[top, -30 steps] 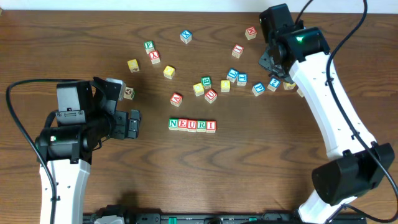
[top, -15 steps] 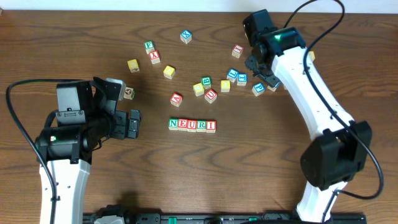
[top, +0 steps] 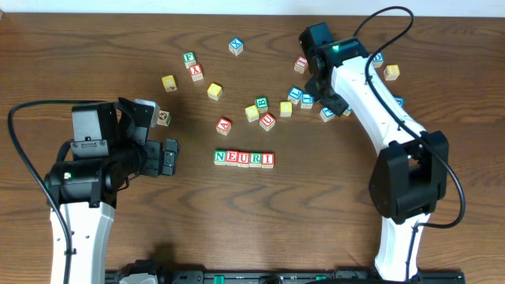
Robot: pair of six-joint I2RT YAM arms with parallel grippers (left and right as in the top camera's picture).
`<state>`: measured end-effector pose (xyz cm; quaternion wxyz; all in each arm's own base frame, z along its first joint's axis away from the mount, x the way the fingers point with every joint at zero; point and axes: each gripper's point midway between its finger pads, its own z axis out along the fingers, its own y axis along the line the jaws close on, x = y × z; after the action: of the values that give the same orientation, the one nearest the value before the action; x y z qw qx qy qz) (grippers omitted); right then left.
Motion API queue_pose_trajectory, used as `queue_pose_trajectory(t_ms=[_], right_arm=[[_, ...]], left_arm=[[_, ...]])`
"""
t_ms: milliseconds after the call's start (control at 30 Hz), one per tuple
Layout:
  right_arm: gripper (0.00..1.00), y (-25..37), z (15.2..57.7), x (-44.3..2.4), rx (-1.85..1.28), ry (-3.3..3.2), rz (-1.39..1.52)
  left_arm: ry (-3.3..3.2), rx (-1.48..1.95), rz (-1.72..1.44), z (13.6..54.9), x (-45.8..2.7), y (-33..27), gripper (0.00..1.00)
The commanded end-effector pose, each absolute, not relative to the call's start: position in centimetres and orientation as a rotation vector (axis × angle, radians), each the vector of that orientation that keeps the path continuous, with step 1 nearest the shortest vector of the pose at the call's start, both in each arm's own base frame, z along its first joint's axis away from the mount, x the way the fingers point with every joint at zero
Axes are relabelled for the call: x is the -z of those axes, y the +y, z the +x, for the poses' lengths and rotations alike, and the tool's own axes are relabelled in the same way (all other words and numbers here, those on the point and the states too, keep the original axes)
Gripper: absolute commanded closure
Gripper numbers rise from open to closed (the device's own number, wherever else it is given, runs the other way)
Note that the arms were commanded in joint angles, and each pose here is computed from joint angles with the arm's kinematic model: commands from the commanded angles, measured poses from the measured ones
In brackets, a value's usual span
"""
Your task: Spell out NEURIPS
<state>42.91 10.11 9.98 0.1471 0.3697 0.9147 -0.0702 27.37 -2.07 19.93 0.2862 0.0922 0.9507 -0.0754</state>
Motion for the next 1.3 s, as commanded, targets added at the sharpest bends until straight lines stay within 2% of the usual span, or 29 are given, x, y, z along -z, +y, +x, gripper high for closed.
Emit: queue_pose_trajectory(t_ms=[0,100,700,1267], right_arm=[[0.39,9.8,43.2,-9.1,0.248,2.613,1.080],[0.36,9.5,43.4,-9.0,0.265,2.598,1.078],[0.36,8.0,43.6,-8.4,0.337,2.565,1.084],[0.39,8.1,43.3,-5.3,0.384,2.619,1.070]], left_arm=[[2.511,0.203,0.263,27.6,-20.9,-2.1,0.02],[2.511,0.203,0.263,27.6,-20.9,-2.1,0.02],[2.511,0.203,0.263,27.6,-20.9,-2.1,0.02],[2.511,0.203,0.263,27.6,-20.9,-2.1,0.02]])
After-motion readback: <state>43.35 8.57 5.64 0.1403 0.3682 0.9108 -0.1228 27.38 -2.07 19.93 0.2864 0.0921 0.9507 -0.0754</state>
